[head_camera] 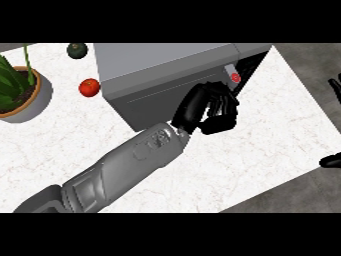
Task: Pick up the milk, place it into the microwave and close the microwave
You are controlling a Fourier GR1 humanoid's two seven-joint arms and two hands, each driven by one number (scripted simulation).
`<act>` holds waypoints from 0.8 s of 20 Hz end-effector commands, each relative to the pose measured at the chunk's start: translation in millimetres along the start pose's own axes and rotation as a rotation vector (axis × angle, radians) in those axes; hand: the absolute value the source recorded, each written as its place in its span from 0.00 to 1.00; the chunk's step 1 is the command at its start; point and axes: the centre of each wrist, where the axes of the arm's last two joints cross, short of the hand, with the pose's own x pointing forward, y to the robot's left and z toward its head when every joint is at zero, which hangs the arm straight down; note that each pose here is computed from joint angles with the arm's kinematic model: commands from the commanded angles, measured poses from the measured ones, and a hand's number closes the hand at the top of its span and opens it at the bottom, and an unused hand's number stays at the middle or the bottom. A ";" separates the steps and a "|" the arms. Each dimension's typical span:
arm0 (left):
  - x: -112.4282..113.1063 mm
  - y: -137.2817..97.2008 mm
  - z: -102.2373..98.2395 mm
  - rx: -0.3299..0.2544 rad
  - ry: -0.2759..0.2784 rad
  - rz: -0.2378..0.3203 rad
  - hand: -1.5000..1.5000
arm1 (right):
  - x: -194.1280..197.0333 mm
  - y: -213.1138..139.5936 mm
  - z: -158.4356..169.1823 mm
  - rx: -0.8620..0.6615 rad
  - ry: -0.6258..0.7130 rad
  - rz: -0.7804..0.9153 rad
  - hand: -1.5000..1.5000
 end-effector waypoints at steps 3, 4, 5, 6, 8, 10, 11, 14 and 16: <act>21.3 -3.6 -17.5 0.017 -0.053 0.002 1.00 | 9.4 -2.1 -17.5 0.084 -0.050 -0.051 0.00; 23.9 -5.2 -17.4 0.015 -0.049 0.012 1.00 | 9.3 1.5 -23.3 0.096 -0.059 -0.058 0.00; 24.2 -5.0 -17.4 0.030 -0.050 0.018 1.00 | 12.3 2.0 -25.4 0.121 -0.063 -0.067 0.00; 22.7 -5.0 -17.0 0.028 -0.041 0.016 1.00 | 10.8 4.3 -26.9 0.136 -0.063 -0.088 0.00; 26.9 -4.9 -19.4 0.038 -0.049 0.018 1.00 | 14.0 6.1 -33.8 0.163 -0.068 -0.107 0.00; 26.9 -6.5 -18.1 0.039 -0.055 0.017 1.00 | 15.1 8.7 -37.8 0.189 -0.068 -0.126 0.00; 27.2 -6.8 -18.6 0.040 -0.052 0.012 1.00 | 16.4 9.8 -40.1 0.203 -0.060 -0.127 0.00; 25.6 -7.4 -17.0 0.060 -0.042 0.022 1.00 | 20.2 12.8 -44.4 0.249 -0.042 -0.135 0.00; 26.8 -6.2 -18.8 0.072 -0.039 0.023 1.00 | 30.1 13.0 -52.9 0.309 -0.043 -0.105 0.00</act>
